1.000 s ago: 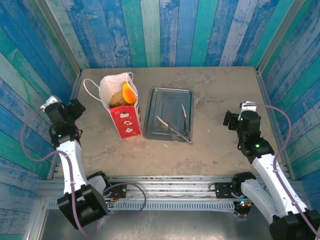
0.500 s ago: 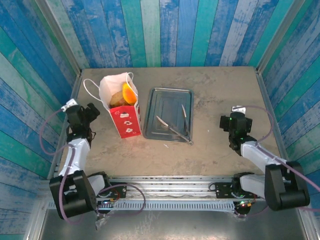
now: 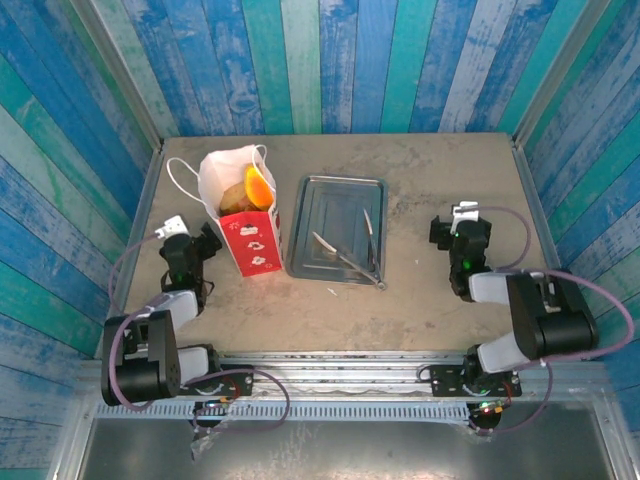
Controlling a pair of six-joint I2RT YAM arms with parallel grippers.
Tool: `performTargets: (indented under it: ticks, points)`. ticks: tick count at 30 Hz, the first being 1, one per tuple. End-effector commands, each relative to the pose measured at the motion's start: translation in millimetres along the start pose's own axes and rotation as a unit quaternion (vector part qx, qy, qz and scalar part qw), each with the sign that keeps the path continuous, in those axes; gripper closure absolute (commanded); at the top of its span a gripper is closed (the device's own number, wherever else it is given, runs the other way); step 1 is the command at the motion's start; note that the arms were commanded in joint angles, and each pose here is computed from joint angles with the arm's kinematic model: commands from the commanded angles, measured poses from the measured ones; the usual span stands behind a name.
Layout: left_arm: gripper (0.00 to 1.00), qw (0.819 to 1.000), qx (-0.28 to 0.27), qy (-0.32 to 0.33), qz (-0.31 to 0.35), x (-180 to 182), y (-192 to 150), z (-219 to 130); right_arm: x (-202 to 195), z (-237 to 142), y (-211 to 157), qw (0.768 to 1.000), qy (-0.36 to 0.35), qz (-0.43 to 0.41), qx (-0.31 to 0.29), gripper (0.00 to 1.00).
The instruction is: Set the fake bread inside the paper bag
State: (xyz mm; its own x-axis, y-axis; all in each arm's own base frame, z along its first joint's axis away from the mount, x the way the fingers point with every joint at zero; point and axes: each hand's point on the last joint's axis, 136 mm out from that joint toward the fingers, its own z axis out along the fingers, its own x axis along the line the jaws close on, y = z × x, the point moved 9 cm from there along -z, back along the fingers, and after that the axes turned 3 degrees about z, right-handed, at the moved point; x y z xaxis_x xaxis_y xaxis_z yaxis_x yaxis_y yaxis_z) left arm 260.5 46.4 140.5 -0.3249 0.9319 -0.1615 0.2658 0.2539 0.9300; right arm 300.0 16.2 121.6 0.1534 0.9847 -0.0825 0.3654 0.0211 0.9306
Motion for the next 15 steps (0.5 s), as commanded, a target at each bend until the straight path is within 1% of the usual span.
performTargets:
  ticks: [1,2,3,5,8,10,15]
  points:
    - [0.06,0.992,-0.113,-0.033,0.04,-11,22,-8,4,4,11,0.999,0.026,-0.013,-0.022,0.0]
    - [0.06,0.991,-0.126,-0.037,0.04,-11,24,-10,4,5,12,0.999,0.035,-0.011,-0.015,0.0]
    - [0.06,0.992,-0.118,-0.038,0.04,-11,19,-8,4,7,12,0.999,0.035,-0.009,-0.02,0.0]
    - [0.06,0.991,-0.114,-0.059,0.046,-15,17,-4,3,8,13,0.999,0.047,-0.009,-0.009,0.0]
    - [0.06,0.987,-0.127,-0.087,0.055,-19,12,-1,2,9,12,0.999,0.048,-0.007,-0.01,0.0]
    - [0.06,0.987,-0.111,-0.097,0.064,-23,12,2,2,9,12,0.999,0.048,-0.007,-0.011,0.0]
    - [0.06,0.981,-0.132,-0.118,0.077,-25,3,-5,2,9,12,0.999,0.047,-0.007,-0.01,0.0]
